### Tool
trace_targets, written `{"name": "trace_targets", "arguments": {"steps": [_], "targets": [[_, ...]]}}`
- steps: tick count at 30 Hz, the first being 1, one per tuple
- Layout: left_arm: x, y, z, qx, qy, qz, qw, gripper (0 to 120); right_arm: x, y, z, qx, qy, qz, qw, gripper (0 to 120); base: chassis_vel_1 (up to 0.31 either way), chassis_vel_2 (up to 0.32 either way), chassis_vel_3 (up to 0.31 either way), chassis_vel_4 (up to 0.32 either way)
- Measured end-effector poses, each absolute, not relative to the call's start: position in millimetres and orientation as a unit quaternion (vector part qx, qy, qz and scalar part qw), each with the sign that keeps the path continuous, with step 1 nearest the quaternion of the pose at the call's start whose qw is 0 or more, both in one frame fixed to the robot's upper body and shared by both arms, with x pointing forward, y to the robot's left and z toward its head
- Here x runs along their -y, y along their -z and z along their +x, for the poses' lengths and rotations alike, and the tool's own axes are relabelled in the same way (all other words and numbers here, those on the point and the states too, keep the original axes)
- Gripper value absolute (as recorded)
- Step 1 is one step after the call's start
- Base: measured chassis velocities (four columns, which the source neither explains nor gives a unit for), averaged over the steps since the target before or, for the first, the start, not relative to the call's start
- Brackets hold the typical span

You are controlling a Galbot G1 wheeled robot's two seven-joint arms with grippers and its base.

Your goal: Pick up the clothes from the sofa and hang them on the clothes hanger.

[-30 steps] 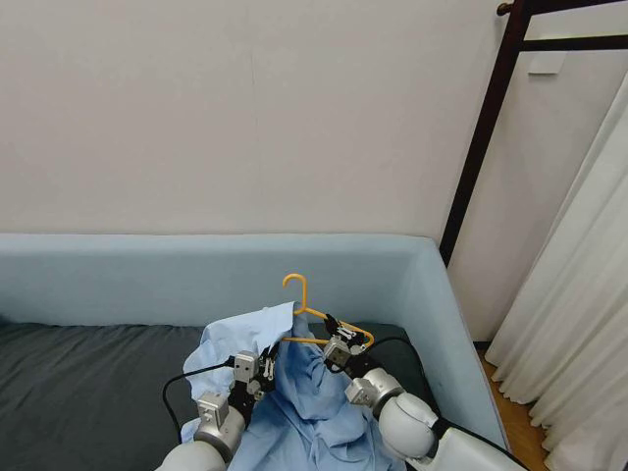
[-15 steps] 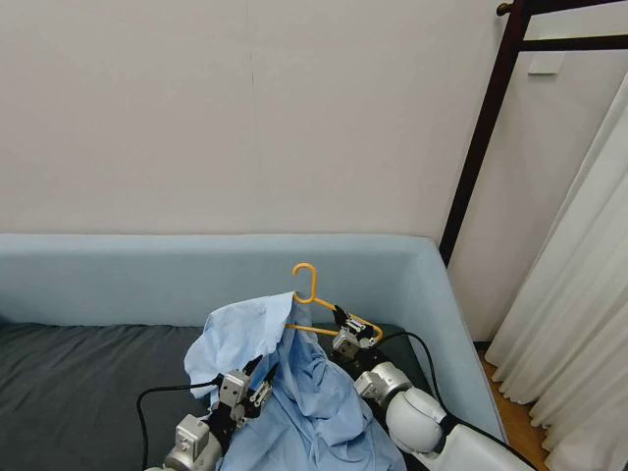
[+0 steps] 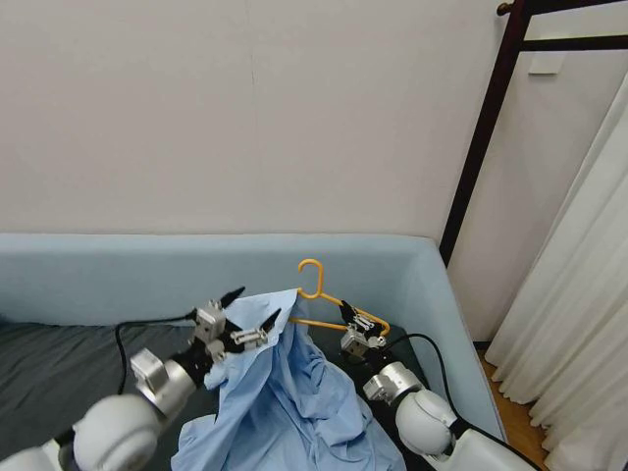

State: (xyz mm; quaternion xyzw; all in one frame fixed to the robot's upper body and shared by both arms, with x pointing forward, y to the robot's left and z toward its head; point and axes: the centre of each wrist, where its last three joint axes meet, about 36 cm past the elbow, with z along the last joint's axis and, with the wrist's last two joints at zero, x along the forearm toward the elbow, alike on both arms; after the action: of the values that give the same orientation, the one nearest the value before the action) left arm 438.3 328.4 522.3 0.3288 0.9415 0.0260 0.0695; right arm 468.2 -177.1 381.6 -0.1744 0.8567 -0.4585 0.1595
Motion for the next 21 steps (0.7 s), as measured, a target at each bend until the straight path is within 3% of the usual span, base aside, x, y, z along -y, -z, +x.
{"name": "trace_targets", "arguments": {"steps": [10, 21], "targets": [[-395, -545, 547, -0.853, -0.015, 0.521, 0.025, 100, 196, -387, 463, -0.851, 0.466, -0.161, 0.179, 4, 0.0, 0.0, 0.0, 0.0], [-400, -554, 636, -0.817, -0.074, 0.569, -0.05, 100, 206, -392, 468, -0.837, 0.482, -0.156, 0.205, 4, 0.0, 0.0, 0.0, 0.0]]}}
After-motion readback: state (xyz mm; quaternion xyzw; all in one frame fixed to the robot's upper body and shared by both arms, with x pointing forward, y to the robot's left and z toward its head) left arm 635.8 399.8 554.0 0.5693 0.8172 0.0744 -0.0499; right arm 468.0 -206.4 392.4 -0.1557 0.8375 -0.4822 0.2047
